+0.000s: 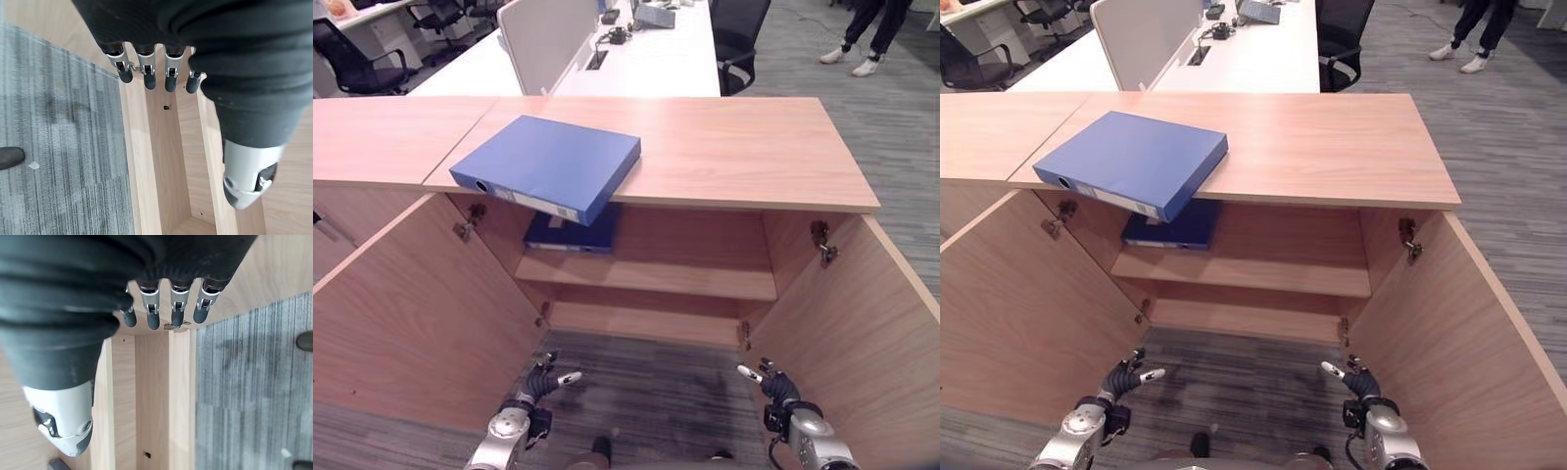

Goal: Put the empty folder in the office cabinet

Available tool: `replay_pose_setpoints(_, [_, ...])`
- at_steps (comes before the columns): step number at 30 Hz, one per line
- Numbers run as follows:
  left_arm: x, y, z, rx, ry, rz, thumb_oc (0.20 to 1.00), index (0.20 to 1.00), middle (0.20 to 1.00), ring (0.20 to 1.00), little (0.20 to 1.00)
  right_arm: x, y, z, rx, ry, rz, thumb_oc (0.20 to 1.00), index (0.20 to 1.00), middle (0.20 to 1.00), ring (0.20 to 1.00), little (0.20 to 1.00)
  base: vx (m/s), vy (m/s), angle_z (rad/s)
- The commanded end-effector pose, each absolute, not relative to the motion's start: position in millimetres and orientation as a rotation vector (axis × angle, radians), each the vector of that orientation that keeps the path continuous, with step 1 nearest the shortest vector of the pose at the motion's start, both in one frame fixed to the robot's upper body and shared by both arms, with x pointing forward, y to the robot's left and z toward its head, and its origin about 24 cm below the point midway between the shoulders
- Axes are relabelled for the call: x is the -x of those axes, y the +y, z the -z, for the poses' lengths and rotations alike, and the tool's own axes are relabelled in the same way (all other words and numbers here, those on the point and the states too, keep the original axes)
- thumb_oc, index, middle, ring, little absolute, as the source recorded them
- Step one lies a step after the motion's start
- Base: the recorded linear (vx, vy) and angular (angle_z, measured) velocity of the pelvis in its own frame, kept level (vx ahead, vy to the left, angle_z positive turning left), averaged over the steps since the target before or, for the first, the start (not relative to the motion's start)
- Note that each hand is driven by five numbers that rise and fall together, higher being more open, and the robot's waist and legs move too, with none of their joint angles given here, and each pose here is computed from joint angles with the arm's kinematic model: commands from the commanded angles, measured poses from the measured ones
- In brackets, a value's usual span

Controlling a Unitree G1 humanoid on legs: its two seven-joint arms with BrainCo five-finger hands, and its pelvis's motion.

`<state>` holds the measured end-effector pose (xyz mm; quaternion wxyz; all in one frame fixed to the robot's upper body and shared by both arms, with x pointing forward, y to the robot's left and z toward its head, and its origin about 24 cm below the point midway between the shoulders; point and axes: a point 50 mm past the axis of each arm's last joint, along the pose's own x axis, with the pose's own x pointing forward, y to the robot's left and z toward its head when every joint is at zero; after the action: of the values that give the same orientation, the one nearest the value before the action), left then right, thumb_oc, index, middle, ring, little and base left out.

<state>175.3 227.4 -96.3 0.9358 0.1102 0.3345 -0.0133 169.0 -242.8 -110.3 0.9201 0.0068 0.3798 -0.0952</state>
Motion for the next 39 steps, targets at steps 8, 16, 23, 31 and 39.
replay_pose_setpoints(8, [-200.9, 236.4, 72.6, -0.289, 0.559, 0.03, 1.0, 1.0, 1.0, 1.0, 1.0, -193.5, -239.1, 98.0, -0.021, 0.692, 0.174, 1.0, 1.0, 1.0, 1.0, 1.0, -0.12, 0.188, -0.17])
replay_pose_setpoints(16, [-200.8, 232.9, 74.2, -0.269, 0.559, 0.029, 1.0, 1.0, 1.0, 1.0, 1.0, -191.5, -240.5, 98.8, -0.014, 0.695, 0.173, 1.0, 1.0, 1.0, 1.0, 1.0, -0.05, -0.02, -0.12])
replay_pose_setpoints(23, [-205.1, 221.9, 71.4, -0.232, 0.531, 0.046, 1.0, 1.0, 1.0, 1.0, 1.0, -184.8, -254.9, 96.4, -0.014, 0.695, 0.212, 1.0, 1.0, 1.0, 1.0, 1.0, -0.02, -0.044, 0.1])
replay_pose_setpoints(31, [-195.1, 223.2, 78.6, -0.217, 0.564, 0.021, 1.0, 1.0, 1.0, 1.0, 1.0, -172.3, -261.3, 104.1, 0.031, 0.766, 0.197, 1.0, 1.0, 1.0, 1.0, 1.0, 0.07, 0.094, -0.1])
replay_pose_setpoints(39, [-192.0, 223.5, 78.4, -0.256, 0.564, 0.058, 1.0, 1.0, 1.0, 1.0, 1.0, -173.5, -256.1, 106.4, 0.031, 0.776, 0.181, 1.0, 1.0, 1.0, 1.0, 1.0, 0.1, 0.165, -0.09])
